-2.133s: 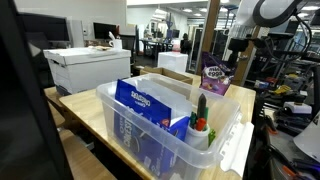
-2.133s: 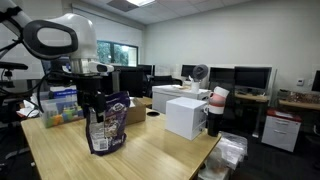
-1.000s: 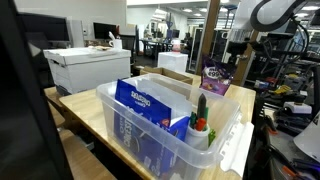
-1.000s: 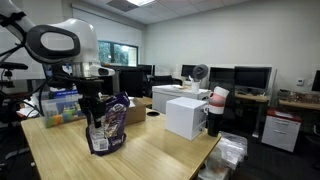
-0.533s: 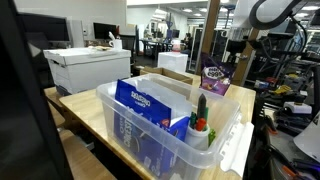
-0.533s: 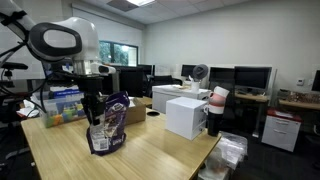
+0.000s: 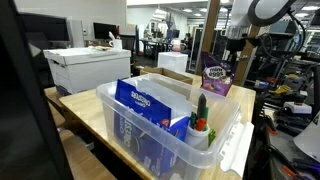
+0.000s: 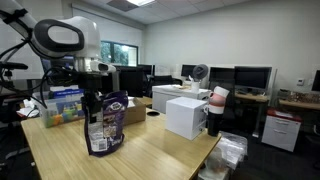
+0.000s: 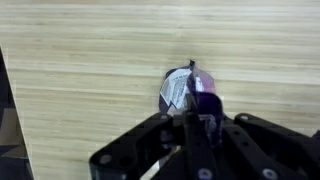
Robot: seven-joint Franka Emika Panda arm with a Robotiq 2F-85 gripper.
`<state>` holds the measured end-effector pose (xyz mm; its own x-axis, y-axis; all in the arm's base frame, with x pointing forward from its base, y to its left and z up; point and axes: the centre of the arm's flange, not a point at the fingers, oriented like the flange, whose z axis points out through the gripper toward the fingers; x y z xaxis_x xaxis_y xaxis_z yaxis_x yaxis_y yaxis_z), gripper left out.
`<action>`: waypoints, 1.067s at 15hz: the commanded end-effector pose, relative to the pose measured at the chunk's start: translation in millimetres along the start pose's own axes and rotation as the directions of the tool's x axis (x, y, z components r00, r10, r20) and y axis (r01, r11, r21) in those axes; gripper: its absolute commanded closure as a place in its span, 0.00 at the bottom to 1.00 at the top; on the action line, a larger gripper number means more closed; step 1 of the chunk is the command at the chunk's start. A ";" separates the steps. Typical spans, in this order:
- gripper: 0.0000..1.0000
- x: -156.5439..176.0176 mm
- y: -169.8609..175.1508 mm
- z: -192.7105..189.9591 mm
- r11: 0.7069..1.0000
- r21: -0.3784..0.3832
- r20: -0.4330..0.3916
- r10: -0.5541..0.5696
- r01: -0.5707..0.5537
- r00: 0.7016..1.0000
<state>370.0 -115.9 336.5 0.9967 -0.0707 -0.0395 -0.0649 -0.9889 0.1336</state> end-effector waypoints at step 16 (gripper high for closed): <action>0.98 32.4 -63.0 -93.9 0.967 -0.253 0.101 0.018 0.008 0.995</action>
<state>401.6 -61.5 394.6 0.9838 -0.0986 -0.1495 -0.0448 -0.9437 0.3279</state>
